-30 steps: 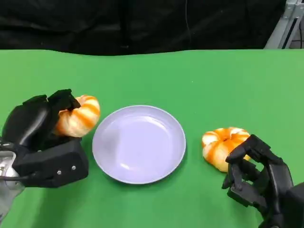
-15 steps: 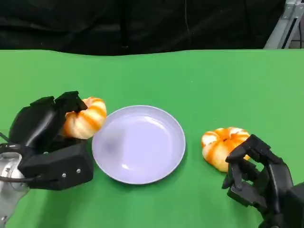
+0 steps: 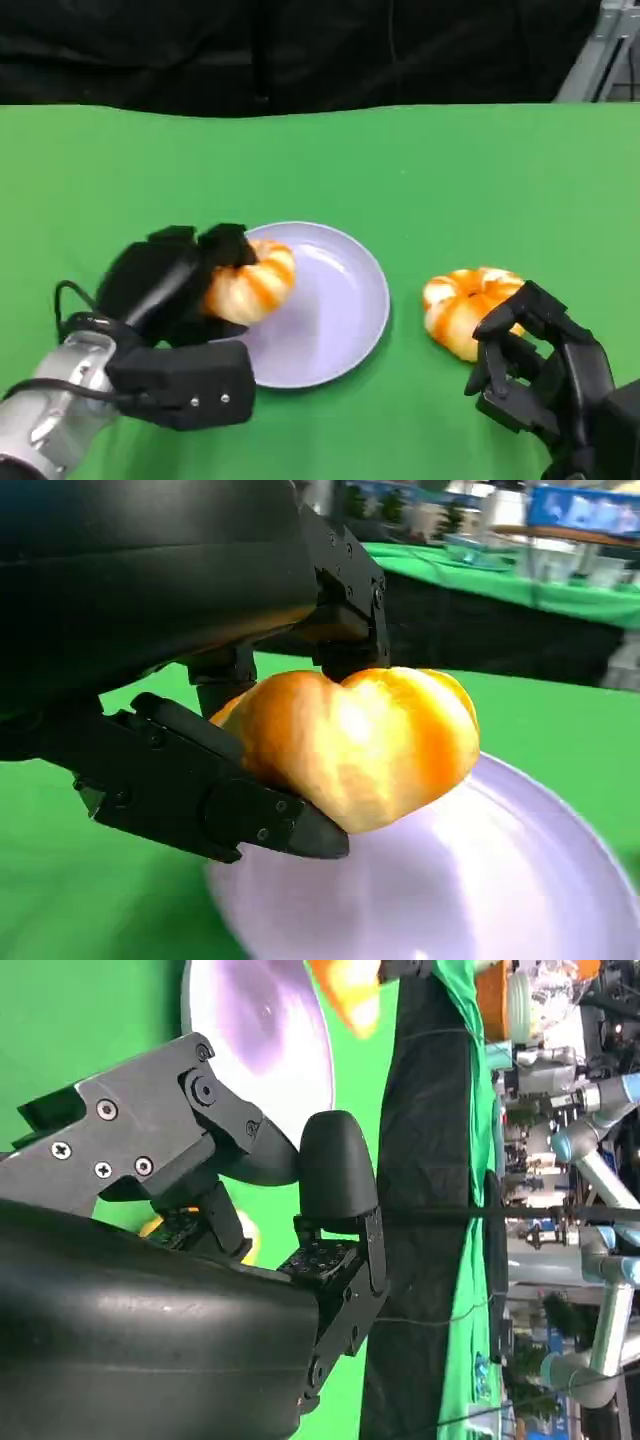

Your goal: Grasp the bread from the table and place it into the plate.

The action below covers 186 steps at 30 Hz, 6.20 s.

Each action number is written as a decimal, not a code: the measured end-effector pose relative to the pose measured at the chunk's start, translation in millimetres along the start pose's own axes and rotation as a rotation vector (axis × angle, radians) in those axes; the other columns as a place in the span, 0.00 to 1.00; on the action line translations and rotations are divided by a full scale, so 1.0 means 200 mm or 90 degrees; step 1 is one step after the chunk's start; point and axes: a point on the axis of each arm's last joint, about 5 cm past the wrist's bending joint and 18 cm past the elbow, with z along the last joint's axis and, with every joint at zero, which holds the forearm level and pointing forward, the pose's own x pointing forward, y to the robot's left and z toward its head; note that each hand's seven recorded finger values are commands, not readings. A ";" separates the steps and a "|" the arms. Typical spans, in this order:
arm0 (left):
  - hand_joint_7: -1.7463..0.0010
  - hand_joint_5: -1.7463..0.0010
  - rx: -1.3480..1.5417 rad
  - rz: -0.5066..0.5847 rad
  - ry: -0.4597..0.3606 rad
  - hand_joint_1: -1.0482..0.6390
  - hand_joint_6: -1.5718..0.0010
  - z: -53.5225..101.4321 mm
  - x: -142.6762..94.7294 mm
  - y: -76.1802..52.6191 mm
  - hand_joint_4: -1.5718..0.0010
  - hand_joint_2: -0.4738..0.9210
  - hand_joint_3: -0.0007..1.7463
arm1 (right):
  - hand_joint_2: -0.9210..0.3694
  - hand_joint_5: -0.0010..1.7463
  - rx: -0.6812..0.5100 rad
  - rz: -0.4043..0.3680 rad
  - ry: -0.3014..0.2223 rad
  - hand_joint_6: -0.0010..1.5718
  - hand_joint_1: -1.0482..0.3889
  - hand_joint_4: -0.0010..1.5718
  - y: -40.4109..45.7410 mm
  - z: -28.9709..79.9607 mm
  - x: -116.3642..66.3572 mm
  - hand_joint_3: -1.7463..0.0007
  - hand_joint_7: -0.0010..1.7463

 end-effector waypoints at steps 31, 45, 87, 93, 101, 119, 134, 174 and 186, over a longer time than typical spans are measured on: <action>0.23 0.07 0.024 -0.055 -0.012 0.57 0.61 0.02 0.03 -0.04 0.67 1.00 0.21 | 0.22 1.00 0.004 0.001 0.004 0.39 0.64 0.52 0.009 0.00 0.00 0.39 0.92; 0.27 0.05 0.037 -0.076 -0.012 0.53 0.61 0.02 0.06 -0.05 0.69 1.00 0.23 | 0.22 1.00 0.003 0.002 0.004 0.39 0.63 0.53 0.009 0.00 0.00 0.39 0.93; 0.98 0.67 0.075 -0.128 -0.019 0.50 0.33 0.05 0.14 -0.10 0.49 1.00 0.18 | 0.22 1.00 0.000 -0.004 0.004 0.38 0.64 0.53 0.017 0.00 0.00 0.38 0.94; 1.00 0.97 0.099 -0.150 -0.025 0.34 0.50 0.06 0.15 -0.09 0.57 1.00 0.23 | 0.22 1.00 0.001 -0.003 0.004 0.38 0.63 0.53 0.017 0.00 0.00 0.37 0.94; 1.00 1.00 0.097 -0.195 -0.033 0.12 0.67 0.06 0.16 -0.04 0.80 1.00 0.35 | 0.23 1.00 0.001 -0.001 0.004 0.38 0.63 0.53 0.016 0.00 0.00 0.37 0.94; 1.00 1.00 0.042 -0.253 -0.051 0.00 0.80 0.08 0.12 0.06 0.99 1.00 0.36 | 0.23 1.00 0.000 -0.002 0.002 0.38 0.64 0.53 0.015 0.00 0.00 0.37 0.94; 0.99 0.98 -0.024 -0.249 -0.067 0.00 0.79 0.08 0.07 0.23 0.96 1.00 0.30 | 0.23 1.00 -0.005 -0.003 0.002 0.38 0.63 0.53 0.014 0.00 0.00 0.36 0.94; 0.00 0.00 -0.891 -0.090 0.048 0.64 0.52 -0.18 -0.52 0.21 0.40 0.84 0.74 | 0.23 1.00 -0.003 0.003 -0.004 0.39 0.64 0.54 0.021 0.01 0.02 0.37 0.93; 0.00 0.00 -0.999 -0.085 0.079 0.63 0.50 -0.25 -0.56 0.09 0.39 0.78 0.83 | 0.25 1.00 0.001 0.000 -0.004 0.39 0.63 0.54 0.022 0.01 0.02 0.35 0.94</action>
